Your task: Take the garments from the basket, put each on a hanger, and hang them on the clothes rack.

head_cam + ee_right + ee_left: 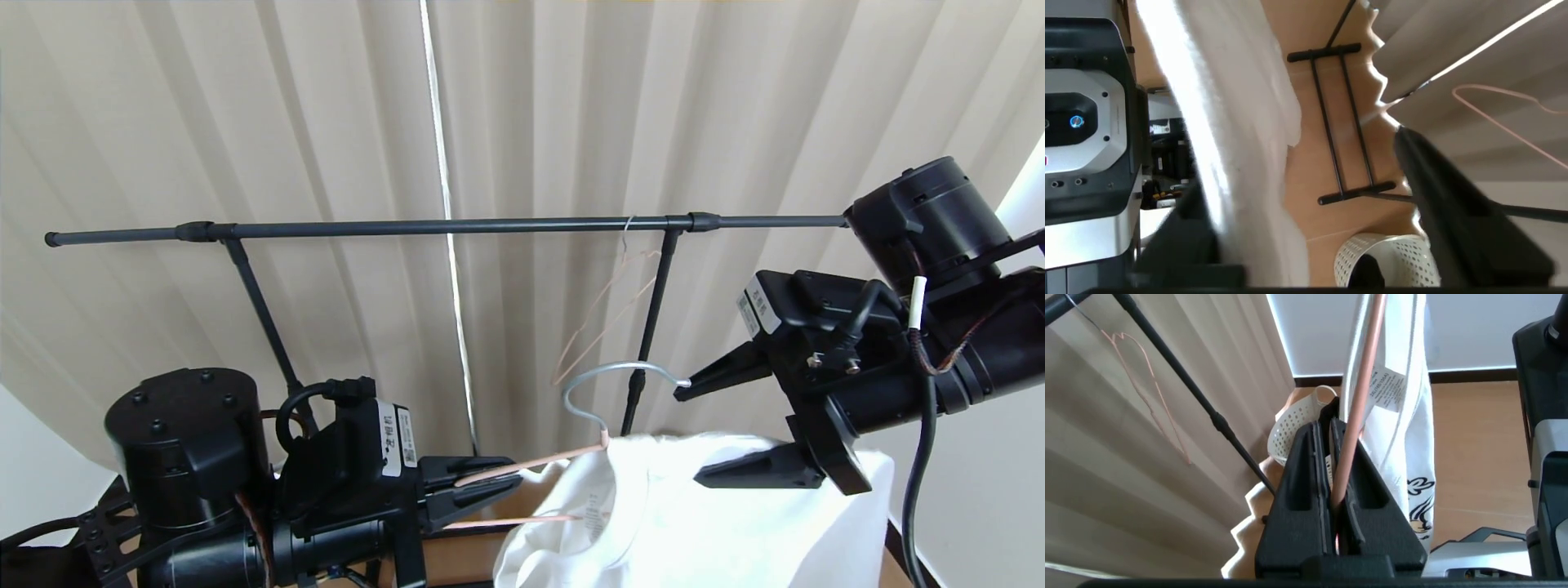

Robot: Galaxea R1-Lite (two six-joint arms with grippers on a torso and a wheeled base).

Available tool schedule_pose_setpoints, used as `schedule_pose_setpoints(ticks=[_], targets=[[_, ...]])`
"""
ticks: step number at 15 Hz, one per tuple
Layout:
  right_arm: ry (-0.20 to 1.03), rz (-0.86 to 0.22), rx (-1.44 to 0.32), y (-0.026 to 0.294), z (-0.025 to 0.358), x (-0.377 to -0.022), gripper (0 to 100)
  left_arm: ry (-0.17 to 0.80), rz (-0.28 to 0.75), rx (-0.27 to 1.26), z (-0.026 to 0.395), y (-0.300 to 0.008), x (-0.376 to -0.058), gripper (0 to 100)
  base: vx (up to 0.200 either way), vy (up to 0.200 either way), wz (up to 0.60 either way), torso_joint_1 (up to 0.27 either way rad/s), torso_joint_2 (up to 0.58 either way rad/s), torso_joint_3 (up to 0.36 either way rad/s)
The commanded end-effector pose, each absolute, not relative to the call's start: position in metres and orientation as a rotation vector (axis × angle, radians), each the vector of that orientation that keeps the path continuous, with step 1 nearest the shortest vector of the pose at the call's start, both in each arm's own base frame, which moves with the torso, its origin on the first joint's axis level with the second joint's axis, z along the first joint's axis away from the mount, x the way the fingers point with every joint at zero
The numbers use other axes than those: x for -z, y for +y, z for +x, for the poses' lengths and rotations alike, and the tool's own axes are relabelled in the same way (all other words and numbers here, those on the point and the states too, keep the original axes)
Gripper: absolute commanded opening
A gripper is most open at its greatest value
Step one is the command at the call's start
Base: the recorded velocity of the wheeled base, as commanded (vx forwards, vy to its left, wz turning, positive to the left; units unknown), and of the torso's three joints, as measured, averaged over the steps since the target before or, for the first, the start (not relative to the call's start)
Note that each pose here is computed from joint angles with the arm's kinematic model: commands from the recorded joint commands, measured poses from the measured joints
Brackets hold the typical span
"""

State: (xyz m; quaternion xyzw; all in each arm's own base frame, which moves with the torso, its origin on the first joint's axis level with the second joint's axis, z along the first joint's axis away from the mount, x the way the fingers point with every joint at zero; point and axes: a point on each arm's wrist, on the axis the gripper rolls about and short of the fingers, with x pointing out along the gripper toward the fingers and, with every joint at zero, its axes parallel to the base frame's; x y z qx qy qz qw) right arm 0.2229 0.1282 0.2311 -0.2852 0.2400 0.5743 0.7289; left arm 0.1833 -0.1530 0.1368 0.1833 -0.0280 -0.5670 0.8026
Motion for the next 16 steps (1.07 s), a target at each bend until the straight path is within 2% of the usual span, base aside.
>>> schedule_pose_setpoints(ticks=[1, 15, 16], targets=[[0.526, -0.629, -1.266, 0.128, 0.223, -0.232, 0, -0.067, 0.392, 1.218, 0.183, -0.154, -0.138, 0, 0.000, 0.000, 0.00, 0.000, 0.00, 0.000], [0.497, -0.633, -1.272, 0.123, 0.208, -0.239, 0, -0.056, 0.397, 1.218, 0.184, -0.153, -0.135, 0, 0.000, 0.000, 0.00, 0.000, 0.00, 0.000], [0.500, -0.632, -1.273, 0.123, 0.207, -0.238, 0, -0.054, 0.395, 1.218, 0.184, -0.153, -0.135, 100, 0.000, 0.000, 0.00, 0.000, 0.00, 0.000]])
